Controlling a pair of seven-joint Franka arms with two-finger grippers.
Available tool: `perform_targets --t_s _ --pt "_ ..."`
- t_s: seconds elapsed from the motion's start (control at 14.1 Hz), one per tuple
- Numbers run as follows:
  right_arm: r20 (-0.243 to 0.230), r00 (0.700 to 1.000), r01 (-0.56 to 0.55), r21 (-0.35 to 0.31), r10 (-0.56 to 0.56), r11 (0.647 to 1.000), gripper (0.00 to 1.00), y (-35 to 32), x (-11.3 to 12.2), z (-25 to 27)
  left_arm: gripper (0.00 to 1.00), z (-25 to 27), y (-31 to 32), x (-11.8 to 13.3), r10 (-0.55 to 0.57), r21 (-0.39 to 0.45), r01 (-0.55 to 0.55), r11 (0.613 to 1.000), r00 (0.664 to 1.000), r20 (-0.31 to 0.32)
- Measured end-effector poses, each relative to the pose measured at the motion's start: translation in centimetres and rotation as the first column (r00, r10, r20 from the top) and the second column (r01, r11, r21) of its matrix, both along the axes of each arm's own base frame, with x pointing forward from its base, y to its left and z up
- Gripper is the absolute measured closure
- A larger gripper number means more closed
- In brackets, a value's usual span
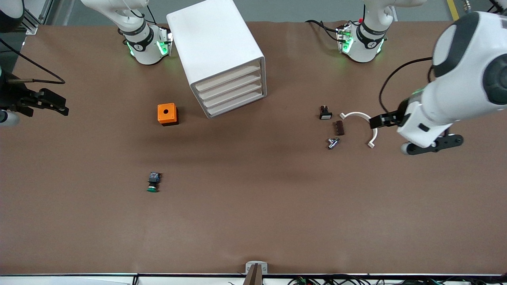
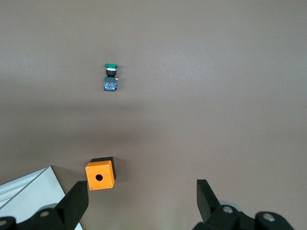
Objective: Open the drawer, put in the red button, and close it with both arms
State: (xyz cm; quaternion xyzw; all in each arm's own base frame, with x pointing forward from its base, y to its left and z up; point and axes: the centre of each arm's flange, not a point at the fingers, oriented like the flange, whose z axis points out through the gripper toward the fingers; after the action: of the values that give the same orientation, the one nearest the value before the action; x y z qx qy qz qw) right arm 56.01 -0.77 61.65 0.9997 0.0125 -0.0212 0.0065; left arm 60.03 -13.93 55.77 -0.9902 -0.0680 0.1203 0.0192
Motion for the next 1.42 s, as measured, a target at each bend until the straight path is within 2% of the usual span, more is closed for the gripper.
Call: perform_targets --t_s 0.21,0.36,0.64,0.85,1.07,1.42 --pt "0.01 1.0 0.0 0.001 0.0 1.0 0.0 0.0 -0.5 0.5 0.0 0.5 3.4 -1.7 -0.077 -0.008 0.077 0.997 0.997 -0.013" --pt "0.014 1.0 0.003 0.013 -0.003 1.0 0.0 0.0 -0.6 0.7 0.0 0.2 5.3 -3.0 -0.105 -0.011 0.105 0.994 0.995 0.005" --pt "0.012 1.0 0.004 0.021 -0.004 1.0 0.0 0.0 -0.6 0.4 0.0 -1.1 8.0 -6.3 -0.111 -0.012 0.113 0.994 0.988 0.105" --pt "0.032 0.999 0.006 0.029 -0.007 1.0 0.0 0.0 -0.5 0.7 0.0 0.5 12.1 -8.1 -0.106 -0.023 0.111 0.994 0.981 0.163" --pt "0.039 0.999 0.019 0.036 -0.02 0.999 0.0 -0.4 -0.5 0.9 0.0 3.4 16.4 -9.0 -0.082 -0.041 0.094 0.995 0.969 0.235" --pt "0.042 0.999 0.034 0.042 -0.035 0.999 0.0 -1.0 -0.7 1.0 0.0 7.2 15.4 -9.1 -0.103 -0.031 0.118 0.993 0.945 0.311"
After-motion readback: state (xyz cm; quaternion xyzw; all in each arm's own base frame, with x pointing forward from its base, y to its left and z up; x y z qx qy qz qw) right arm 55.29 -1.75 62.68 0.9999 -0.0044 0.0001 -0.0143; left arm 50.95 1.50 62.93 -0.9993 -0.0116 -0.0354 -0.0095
